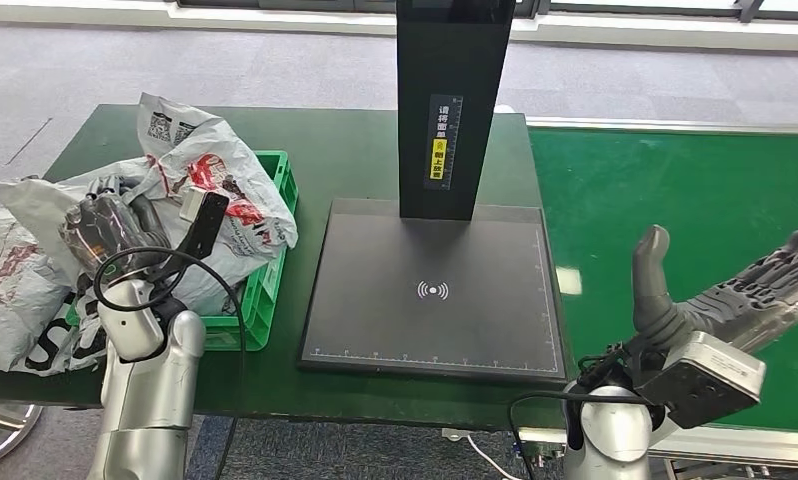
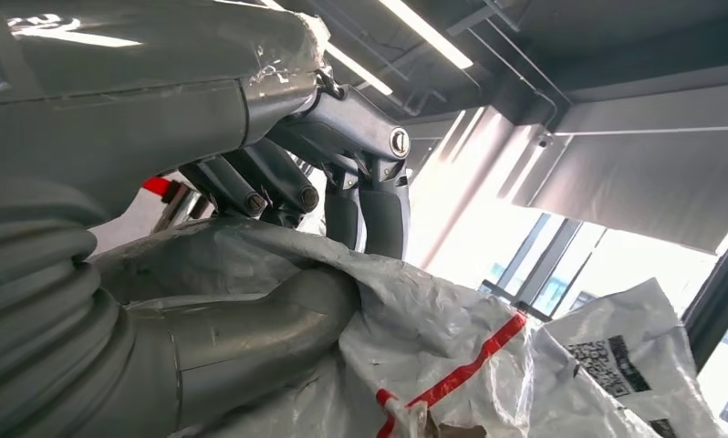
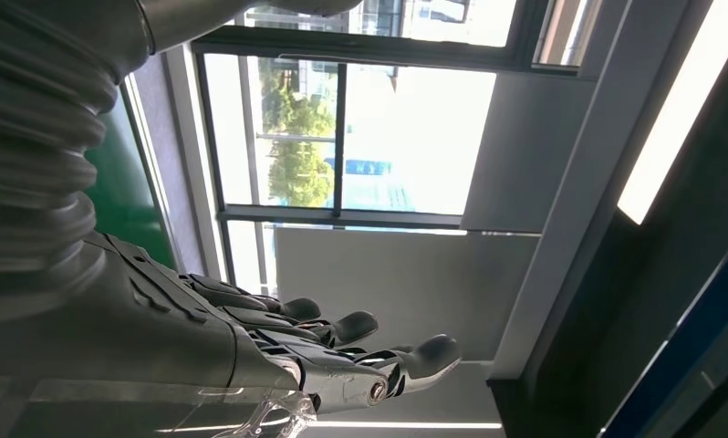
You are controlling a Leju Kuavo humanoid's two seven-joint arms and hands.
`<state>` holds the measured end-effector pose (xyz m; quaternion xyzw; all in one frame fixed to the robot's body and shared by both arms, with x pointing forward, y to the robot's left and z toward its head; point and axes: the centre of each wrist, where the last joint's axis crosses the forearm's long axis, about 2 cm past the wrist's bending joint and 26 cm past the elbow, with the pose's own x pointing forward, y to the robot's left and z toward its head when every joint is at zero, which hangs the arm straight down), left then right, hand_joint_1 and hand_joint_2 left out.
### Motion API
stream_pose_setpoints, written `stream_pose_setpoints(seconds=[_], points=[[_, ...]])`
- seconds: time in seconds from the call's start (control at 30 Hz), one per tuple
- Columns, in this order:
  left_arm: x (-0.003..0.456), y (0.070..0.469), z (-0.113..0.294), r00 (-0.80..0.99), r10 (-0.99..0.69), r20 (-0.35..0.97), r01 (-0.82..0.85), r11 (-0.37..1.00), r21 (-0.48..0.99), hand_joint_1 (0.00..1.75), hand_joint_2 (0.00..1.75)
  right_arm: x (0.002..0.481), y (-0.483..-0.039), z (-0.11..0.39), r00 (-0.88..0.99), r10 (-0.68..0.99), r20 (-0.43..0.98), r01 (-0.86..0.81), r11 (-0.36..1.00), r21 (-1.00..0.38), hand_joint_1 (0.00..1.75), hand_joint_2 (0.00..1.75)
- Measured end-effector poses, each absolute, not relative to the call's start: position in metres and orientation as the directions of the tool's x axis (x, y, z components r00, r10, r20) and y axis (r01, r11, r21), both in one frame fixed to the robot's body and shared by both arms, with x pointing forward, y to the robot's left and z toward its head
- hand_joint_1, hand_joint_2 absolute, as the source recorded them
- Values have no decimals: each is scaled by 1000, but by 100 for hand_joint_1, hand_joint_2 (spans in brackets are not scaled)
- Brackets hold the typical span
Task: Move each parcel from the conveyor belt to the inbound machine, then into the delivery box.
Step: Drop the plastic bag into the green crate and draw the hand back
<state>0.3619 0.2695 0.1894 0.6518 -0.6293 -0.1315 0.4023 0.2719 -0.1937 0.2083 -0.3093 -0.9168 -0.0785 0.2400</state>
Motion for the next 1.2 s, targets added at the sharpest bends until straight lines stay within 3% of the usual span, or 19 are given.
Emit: stream_pose_setpoints(seconds=[0.13,0.27,1.07,1.2], points=[[362,275,185,205,-915,347,-706,108,700,175,175,272,-193,208,-695,526,489,602,798,-3,0,175],[362,283,181,213,-916,340,-698,102,709,0,175,272,-192,208,-696,523,492,599,801,-4,0,175],[364,296,184,218,-901,376,-717,114,688,0,175,276,-183,196,-689,516,510,572,818,-55,0,175],[364,296,184,176,-909,378,-724,141,676,0,0,277,-182,194,-687,509,519,568,821,-54,0,175]])
